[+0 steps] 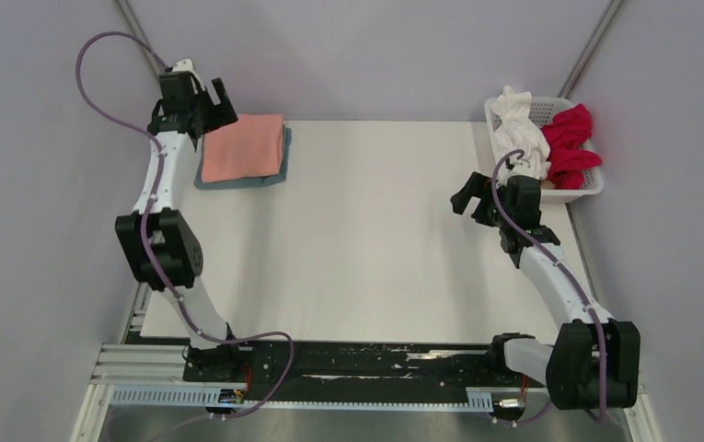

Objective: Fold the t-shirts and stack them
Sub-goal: Reset both arms

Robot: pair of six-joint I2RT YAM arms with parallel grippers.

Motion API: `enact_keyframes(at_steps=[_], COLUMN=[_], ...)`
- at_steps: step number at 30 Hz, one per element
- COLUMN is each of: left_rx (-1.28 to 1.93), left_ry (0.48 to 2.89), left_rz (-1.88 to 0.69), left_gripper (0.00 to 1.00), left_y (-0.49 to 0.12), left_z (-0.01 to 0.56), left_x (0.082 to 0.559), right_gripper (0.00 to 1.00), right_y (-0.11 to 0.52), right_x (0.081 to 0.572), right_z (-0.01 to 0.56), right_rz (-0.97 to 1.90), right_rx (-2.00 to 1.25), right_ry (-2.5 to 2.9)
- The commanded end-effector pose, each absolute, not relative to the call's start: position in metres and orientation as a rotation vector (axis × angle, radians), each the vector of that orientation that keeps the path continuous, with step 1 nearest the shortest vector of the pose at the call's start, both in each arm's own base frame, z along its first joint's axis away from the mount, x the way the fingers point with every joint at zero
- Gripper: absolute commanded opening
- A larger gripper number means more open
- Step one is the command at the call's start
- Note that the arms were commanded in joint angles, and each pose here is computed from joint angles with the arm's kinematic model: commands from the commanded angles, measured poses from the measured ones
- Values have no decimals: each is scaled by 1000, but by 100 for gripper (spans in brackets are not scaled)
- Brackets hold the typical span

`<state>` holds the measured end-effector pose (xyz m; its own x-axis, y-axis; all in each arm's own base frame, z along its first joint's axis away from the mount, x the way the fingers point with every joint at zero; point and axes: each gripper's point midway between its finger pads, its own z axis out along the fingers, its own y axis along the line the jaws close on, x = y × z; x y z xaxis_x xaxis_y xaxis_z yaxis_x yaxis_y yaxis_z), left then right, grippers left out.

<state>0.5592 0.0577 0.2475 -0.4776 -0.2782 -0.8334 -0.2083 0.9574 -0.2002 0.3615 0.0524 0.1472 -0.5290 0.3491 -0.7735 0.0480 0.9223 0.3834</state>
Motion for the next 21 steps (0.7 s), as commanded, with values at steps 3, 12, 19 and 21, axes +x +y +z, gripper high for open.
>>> enact_keyframes(at_steps=[3, 12, 19, 21], left_rx=[-339, -299, -309, -301], left_ry=[1919, 2043, 2031, 2005], left_rz=[-399, -510, -473, -477], left_gripper=[100, 100, 100, 100], left_y=[-48, -104, -87, -86], left_z=[265, 179, 169, 172], left_x=[443, 295, 256, 251], right_gripper=[100, 100, 100, 100], right_y=[61, 61, 60, 58], right_x=[331, 275, 254, 250], right_z=[165, 150, 166, 169], right_rz=[478, 508, 505, 496], right_rx=[297, 307, 274, 279], right_ry=[2036, 2006, 1919, 1907])
